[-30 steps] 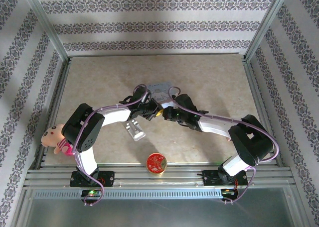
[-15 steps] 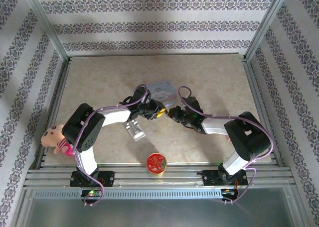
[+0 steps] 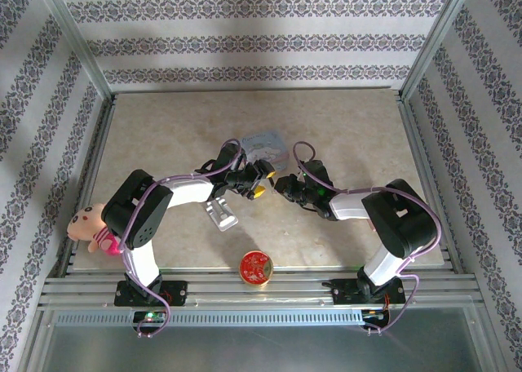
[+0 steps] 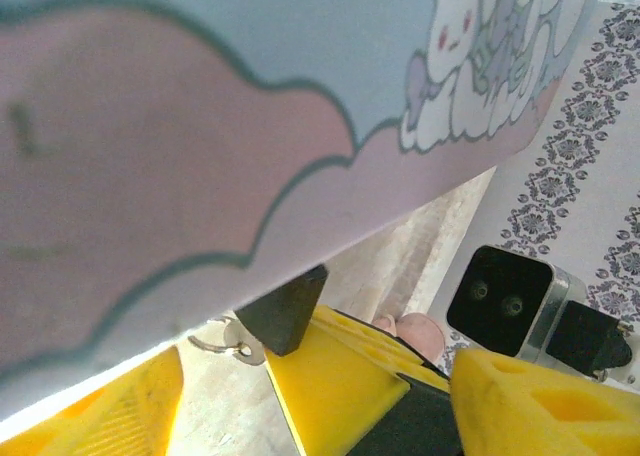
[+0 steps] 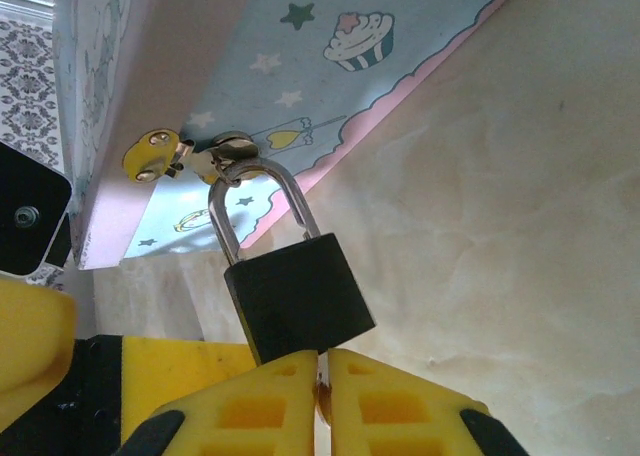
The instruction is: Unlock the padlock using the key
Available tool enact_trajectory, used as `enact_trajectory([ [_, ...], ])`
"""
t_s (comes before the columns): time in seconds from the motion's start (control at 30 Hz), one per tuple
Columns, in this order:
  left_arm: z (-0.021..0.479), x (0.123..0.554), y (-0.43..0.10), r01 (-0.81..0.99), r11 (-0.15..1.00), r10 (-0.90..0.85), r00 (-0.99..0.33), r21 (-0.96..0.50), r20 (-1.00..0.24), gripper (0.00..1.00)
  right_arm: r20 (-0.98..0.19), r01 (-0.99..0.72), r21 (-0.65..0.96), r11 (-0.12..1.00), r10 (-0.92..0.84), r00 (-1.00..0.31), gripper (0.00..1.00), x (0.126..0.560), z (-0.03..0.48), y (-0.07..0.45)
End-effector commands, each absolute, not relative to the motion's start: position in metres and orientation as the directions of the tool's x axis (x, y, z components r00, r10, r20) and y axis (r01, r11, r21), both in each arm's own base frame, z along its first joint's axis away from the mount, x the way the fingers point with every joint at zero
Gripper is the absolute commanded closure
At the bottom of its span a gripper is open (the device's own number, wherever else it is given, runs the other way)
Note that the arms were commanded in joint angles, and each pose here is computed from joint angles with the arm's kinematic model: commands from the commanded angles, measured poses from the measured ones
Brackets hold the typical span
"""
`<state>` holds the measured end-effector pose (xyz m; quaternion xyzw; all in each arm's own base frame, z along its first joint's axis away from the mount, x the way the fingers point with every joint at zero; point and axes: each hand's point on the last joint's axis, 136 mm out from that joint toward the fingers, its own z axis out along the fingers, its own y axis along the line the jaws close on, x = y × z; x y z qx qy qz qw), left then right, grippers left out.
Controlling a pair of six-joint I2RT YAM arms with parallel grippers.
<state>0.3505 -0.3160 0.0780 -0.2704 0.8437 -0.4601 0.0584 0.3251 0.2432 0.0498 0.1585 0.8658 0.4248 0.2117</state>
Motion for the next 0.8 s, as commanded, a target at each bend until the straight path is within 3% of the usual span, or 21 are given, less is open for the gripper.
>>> enact_trajectory([
  [0.0,0.059,0.326,-0.310,-0.460,0.489,-0.496,-0.845,-0.741,0.198,0.16,-0.284,0.059,0.788,0.613,0.447,-0.848,0.86,0.330,0.056,0.238],
  [0.13,0.079,0.330,-0.298,-0.390,0.559,-0.492,-0.866,-0.732,0.086,0.01,-0.326,0.034,0.765,0.644,0.432,-0.841,0.83,0.328,0.064,0.232],
  [0.5,0.127,0.348,-0.243,-0.244,0.754,-0.488,-0.829,-0.609,-0.273,0.01,-0.496,-0.054,0.522,0.851,0.252,-0.831,0.66,0.319,0.074,0.217],
  [0.77,0.120,0.379,-0.201,-0.248,0.844,-0.446,-0.816,-0.475,-0.366,0.01,-0.508,-0.097,0.423,0.901,0.148,-0.848,0.53,0.324,0.060,0.233],
])
